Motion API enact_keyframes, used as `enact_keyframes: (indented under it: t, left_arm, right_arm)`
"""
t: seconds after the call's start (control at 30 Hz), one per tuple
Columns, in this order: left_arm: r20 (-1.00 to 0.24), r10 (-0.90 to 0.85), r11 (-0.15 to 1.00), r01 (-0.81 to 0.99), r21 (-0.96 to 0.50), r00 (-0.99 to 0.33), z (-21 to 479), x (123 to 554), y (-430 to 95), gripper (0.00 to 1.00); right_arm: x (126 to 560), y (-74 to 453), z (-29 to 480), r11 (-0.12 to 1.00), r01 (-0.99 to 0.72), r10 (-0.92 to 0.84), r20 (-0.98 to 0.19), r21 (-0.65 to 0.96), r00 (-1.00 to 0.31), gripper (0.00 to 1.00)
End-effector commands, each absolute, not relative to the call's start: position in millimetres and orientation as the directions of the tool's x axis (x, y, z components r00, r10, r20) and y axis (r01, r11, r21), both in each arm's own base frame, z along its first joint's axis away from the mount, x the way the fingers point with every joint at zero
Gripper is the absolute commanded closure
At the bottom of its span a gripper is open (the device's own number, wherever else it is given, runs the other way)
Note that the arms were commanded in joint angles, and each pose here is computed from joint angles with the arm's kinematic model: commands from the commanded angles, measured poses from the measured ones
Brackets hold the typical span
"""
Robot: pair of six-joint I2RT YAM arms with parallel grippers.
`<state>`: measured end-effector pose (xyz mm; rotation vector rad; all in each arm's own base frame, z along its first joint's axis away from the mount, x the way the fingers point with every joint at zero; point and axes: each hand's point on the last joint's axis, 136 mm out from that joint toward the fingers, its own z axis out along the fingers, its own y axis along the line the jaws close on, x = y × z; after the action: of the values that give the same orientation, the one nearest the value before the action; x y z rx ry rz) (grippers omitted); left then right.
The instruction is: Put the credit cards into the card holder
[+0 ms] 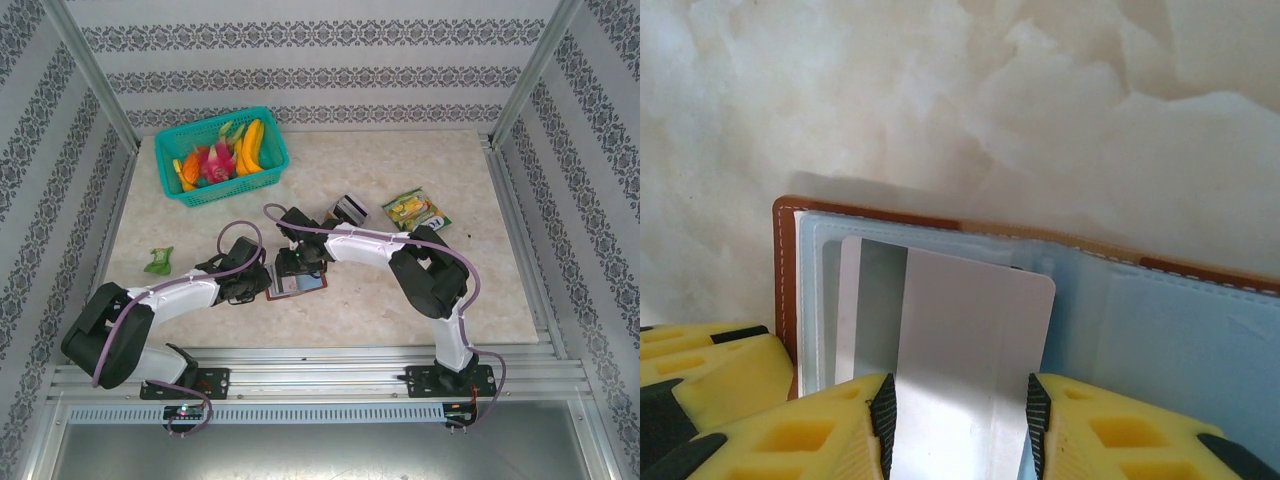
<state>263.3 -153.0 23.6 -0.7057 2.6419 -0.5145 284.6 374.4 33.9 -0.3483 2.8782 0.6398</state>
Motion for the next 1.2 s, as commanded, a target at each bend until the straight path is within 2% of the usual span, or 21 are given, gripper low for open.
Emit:
enact_keyframes:
  t: [0.0,0.33,0.53,0.67,0.87,1.17]
  left_arm:
    - [-0.255,-0.516,0.82,-0.386,-0.423,-0.817,21.6,264.1,-151.6,0.81]
    - [-0.253,-0.517,0.819,-0.387,-0.423,-0.818,20.9,263.9,-151.8,0.81]
    - [-0.252,-0.515,0.819,-0.385,-0.425,-0.819,21.3,264.1,-152.5,0.81]
    - [-0.253,-0.515,0.82,-0.385,-0.424,-0.819,21.4,264.0,-152.2,0.81]
    - [-0.252,-0.514,0.819,-0.381,-0.429,-0.82,21.2,265.5,-153.9,0.81]
    - [-0.244,-0.51,0.817,-0.375,-0.438,-0.825,19.8,267.7,-157.9,0.83]
  right_arm:
    - [281.6,376.9,28.8,0.888,-0.271,-0.208,-0.202,0.371,-0.957,0.59]
    - [285.6,371.5,41.6,0.909,-0.284,-0.212,-0.248,0.304,-0.945,0.56]
    - [282.7,373.6,27.3,0.913,-0.266,-0.209,-0.206,0.308,-0.956,0.55]
    - [278.2,382.5,21.1,0.897,-0.266,-0.213,-0.184,0.352,-0.96,0.56]
    - [277.8,396.6,36.1,0.863,-0.297,-0.225,-0.215,0.409,-0.95,0.61]
    - [274.4,414.6,53.9,0.8,-0.328,-0.241,-0.231,0.502,-0.943,0.61]
